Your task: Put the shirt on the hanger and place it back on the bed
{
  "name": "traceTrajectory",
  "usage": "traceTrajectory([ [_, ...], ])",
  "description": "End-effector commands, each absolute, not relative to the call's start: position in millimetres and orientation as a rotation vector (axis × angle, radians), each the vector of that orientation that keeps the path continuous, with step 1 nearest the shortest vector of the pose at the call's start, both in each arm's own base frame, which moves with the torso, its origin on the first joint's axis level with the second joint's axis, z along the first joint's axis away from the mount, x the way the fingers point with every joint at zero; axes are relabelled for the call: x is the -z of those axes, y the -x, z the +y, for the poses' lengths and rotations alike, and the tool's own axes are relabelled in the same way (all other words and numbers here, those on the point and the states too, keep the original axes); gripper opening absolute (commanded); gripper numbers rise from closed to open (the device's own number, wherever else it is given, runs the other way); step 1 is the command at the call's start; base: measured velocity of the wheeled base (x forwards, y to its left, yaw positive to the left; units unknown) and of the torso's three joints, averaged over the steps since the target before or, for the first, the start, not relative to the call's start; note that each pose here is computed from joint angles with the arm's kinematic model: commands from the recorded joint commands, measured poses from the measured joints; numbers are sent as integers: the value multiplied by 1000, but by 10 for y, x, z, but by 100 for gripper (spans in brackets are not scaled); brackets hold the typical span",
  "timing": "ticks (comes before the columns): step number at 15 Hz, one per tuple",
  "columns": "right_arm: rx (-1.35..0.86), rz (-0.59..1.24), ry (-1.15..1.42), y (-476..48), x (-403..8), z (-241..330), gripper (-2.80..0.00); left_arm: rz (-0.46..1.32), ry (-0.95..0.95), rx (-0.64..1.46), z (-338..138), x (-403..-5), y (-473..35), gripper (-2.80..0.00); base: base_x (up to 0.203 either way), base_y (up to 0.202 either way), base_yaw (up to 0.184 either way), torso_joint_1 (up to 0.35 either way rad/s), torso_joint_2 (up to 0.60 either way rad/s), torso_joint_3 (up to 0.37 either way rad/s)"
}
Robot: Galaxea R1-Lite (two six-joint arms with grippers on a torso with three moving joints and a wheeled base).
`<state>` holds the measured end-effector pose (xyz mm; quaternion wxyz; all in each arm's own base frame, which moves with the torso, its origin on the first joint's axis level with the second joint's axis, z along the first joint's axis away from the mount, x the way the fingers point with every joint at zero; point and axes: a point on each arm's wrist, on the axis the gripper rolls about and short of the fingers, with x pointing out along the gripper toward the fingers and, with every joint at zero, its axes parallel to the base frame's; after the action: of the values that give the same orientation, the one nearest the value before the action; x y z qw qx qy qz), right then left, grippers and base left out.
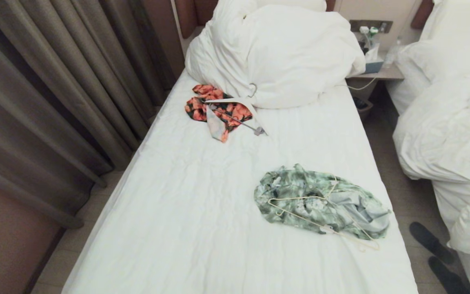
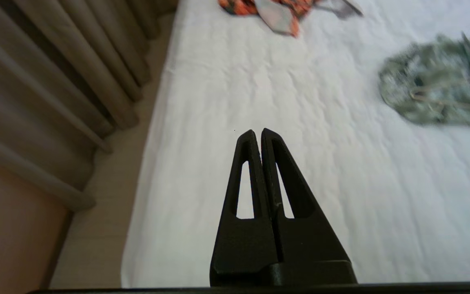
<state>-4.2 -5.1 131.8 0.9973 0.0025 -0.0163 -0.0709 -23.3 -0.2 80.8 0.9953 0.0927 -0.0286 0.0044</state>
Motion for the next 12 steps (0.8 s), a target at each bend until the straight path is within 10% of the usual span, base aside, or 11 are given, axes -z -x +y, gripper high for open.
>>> traceTrajectory([
  [1, 174, -59, 8, 97, -1266, -49, -280, -45, -187, 0, -4, -799, 228, -280, 0, 0, 0, 0, 0, 0],
  [12, -23, 1, 64, 228, -758, 2, -280, 10, -148, 56, -15, -749, 232, -280, 0, 0, 0, 0, 0, 0],
])
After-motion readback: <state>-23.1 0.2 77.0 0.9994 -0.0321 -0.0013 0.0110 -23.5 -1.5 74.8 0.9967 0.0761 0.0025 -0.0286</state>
